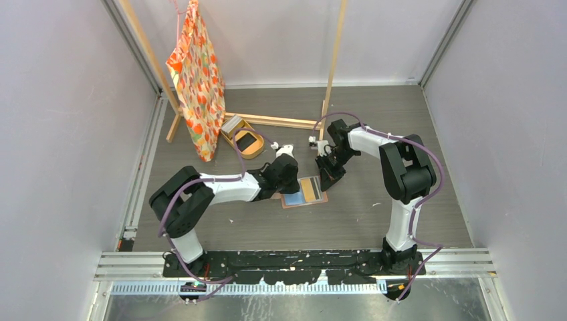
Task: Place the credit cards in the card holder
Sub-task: Insert the credit card into the card holder.
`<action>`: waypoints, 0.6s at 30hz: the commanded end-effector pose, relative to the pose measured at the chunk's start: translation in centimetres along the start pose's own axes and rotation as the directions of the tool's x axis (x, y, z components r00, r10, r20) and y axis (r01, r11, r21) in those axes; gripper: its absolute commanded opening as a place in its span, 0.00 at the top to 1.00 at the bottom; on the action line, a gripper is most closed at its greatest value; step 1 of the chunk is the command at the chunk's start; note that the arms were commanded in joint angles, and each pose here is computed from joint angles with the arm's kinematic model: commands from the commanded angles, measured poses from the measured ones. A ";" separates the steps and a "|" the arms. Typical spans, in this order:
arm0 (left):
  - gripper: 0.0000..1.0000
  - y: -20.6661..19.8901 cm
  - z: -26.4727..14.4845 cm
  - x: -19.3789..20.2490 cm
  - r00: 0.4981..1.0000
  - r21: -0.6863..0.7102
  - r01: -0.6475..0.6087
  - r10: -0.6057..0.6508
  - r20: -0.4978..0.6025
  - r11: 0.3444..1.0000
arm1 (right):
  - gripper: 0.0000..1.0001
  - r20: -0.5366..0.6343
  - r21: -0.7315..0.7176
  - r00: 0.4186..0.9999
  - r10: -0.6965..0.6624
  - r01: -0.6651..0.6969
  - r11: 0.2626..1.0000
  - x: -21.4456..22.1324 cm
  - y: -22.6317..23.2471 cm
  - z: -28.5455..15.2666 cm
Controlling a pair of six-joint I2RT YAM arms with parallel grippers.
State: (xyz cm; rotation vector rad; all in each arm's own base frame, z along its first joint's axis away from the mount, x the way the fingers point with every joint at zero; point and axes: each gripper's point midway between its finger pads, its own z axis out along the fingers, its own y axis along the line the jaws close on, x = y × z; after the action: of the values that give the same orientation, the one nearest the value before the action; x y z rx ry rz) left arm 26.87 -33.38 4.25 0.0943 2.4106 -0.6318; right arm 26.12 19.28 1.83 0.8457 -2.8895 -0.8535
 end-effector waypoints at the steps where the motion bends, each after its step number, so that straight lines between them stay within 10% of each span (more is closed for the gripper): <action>1: 0.98 0.1 0.8 -0.7 1.000 -0.028 -0.028 0.028 0.001 0.999 | 0.92 0.084 0.011 0.995 -0.049 0.048 0.999 -2.0 0.8 -1.8; 18: 0.97 -2.4 2.3 -0.5 0.999 0.067 -0.021 0.024 -0.035 0.998 | 0.92 0.077 -0.010 0.996 -0.039 0.039 0.999 -2.0 1.0 -1.3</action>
State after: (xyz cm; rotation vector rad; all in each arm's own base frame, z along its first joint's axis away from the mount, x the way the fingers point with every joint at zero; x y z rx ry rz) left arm 27.60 -34.82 2.95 0.1292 2.4493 -0.6247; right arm 26.15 19.28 1.83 0.8396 -2.8915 -0.8531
